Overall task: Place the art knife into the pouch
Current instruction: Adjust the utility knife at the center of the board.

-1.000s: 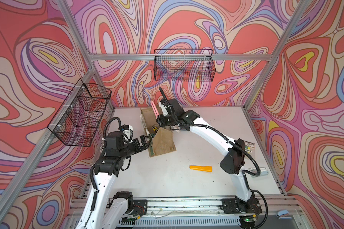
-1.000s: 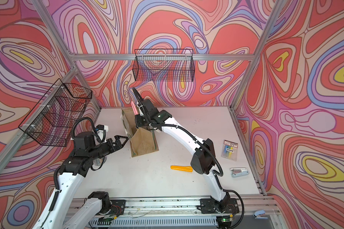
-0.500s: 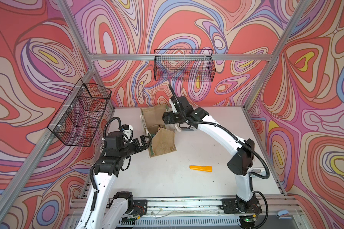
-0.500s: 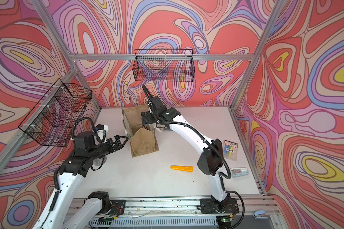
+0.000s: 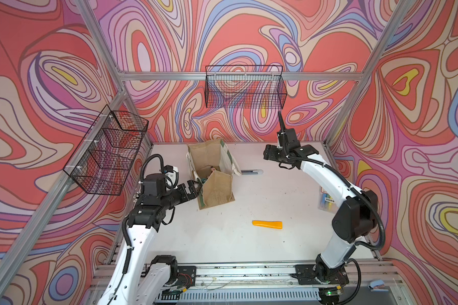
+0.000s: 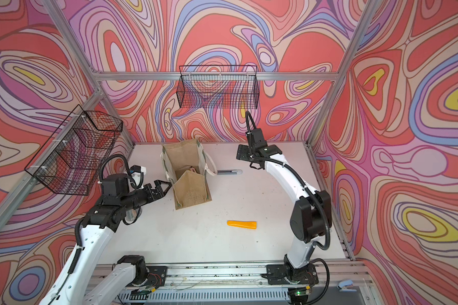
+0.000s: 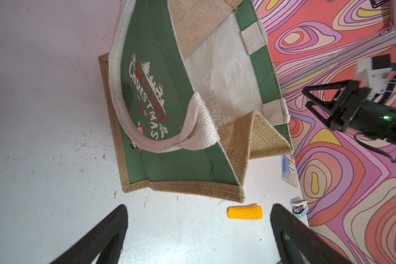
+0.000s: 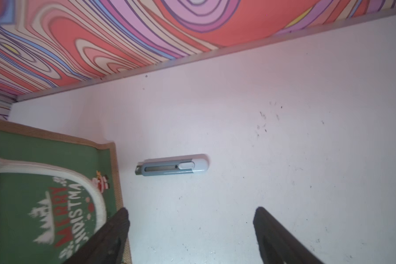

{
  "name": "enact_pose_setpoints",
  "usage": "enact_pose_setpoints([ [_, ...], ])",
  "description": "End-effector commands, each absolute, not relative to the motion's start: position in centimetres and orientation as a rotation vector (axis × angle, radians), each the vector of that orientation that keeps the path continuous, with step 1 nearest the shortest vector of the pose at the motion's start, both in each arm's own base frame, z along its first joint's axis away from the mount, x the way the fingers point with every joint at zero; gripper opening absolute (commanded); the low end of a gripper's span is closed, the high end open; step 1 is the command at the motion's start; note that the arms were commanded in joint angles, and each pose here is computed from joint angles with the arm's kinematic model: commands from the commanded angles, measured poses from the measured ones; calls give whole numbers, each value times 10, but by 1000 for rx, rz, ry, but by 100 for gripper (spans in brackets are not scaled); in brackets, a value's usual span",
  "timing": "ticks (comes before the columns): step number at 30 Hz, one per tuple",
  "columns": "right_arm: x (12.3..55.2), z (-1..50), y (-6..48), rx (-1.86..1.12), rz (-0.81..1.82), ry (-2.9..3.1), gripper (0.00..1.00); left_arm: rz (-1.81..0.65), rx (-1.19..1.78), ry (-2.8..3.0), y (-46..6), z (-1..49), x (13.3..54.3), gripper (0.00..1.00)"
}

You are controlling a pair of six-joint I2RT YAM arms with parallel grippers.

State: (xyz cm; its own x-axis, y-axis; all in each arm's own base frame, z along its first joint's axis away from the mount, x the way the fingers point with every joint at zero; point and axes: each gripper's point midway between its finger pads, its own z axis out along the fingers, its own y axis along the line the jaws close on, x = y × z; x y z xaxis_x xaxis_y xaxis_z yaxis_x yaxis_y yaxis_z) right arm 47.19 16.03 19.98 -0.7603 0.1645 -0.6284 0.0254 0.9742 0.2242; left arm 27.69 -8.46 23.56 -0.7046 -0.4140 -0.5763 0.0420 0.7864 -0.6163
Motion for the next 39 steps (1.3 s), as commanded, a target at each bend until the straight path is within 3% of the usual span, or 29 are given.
enact_pose_setpoints([
  [1,472,156,169,127,250,2515,85,-807,-277,2213,-85,240,279,100],
  [7,486,105,168,167,212,2586,71,-810,-274,2206,-85,240,278,100],
  [12,509,91,177,138,226,2590,70,-808,-278,2208,-84,237,276,100],
  [18,536,73,181,135,207,2606,61,-799,-278,2208,-83,237,275,100],
  [21,545,62,173,137,125,2619,41,-801,-276,2207,-84,237,275,100],
  [22,548,59,172,134,124,2623,40,-800,-278,2207,-83,237,275,100],
  [39,522,27,195,-57,285,2749,39,-795,-293,2216,-82,231,271,100],
])
